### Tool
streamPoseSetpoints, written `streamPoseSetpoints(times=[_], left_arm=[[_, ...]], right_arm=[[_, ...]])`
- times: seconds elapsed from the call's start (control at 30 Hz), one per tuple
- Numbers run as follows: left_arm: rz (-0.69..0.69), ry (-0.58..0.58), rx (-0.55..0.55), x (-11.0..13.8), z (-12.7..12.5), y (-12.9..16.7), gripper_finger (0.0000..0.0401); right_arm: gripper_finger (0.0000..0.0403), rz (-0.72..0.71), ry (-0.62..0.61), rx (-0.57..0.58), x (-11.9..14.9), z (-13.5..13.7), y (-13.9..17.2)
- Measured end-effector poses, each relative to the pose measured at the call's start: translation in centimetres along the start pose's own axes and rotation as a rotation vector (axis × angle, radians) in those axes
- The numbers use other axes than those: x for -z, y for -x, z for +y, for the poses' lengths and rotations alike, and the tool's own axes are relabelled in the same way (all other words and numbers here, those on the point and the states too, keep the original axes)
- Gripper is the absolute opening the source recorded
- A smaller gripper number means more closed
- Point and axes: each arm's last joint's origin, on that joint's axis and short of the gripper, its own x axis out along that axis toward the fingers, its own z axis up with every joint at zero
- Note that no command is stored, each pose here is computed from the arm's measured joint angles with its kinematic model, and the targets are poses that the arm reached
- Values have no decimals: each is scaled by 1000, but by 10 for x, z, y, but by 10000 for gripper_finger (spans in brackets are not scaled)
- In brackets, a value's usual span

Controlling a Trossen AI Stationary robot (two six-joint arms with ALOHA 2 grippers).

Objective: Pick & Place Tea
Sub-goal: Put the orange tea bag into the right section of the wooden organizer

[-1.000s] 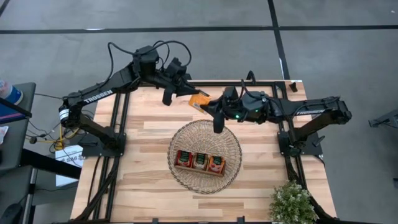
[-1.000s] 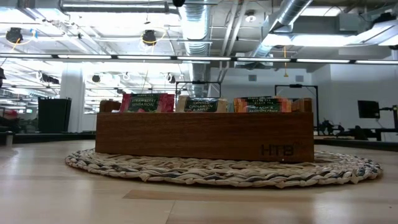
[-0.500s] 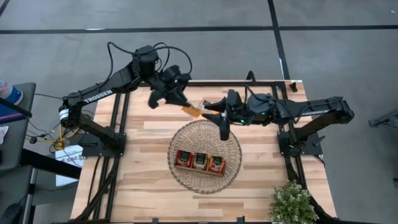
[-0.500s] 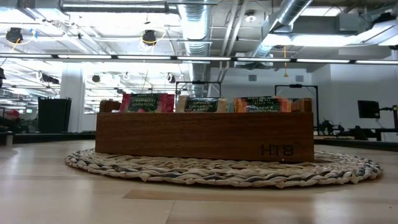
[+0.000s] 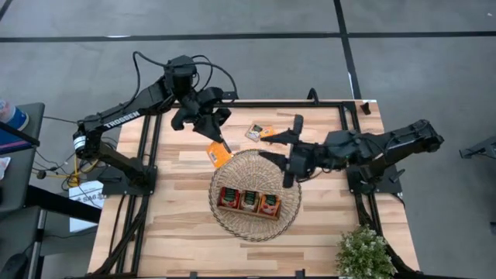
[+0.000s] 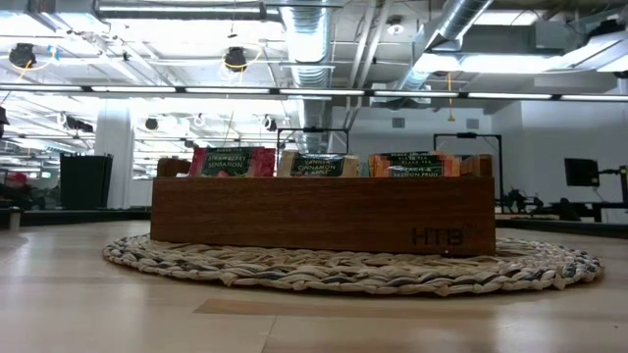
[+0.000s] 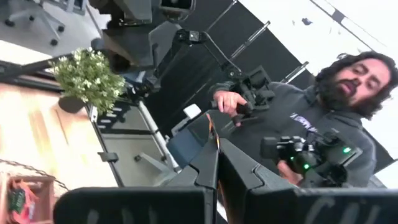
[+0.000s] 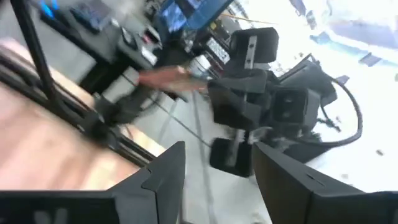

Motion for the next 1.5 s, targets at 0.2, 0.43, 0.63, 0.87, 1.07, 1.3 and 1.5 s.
streamPoseSetpoints(times=[0.2, 0.43, 0.63, 0.87, 1.07, 1.3, 1.5], left_arm=[[10, 116, 8, 0, 3, -1, 0], [27, 280, 16, 1, 12, -3, 0], [28, 307, 14, 1, 15, -3, 0], [33, 307, 19, 1, 15, -3, 0], [50, 300, 32, 2, 18, -9, 0], [86, 314, 56, 4, 27, -22, 0], [108, 310, 76, 5, 29, -26, 0]], right_arm=[[195, -22, 189, 38, 9, 2, -28], [199, -57, 399, 55, 16, 20, -60], [187, -128, 440, 123, 10, 20, -66], [172, -183, 453, 105, 8, 18, -63], [173, -234, 460, 66, 8, 23, -70], [168, -236, 465, 47, 6, 27, -81], [149, -226, 473, 22, 3, 29, -81]])
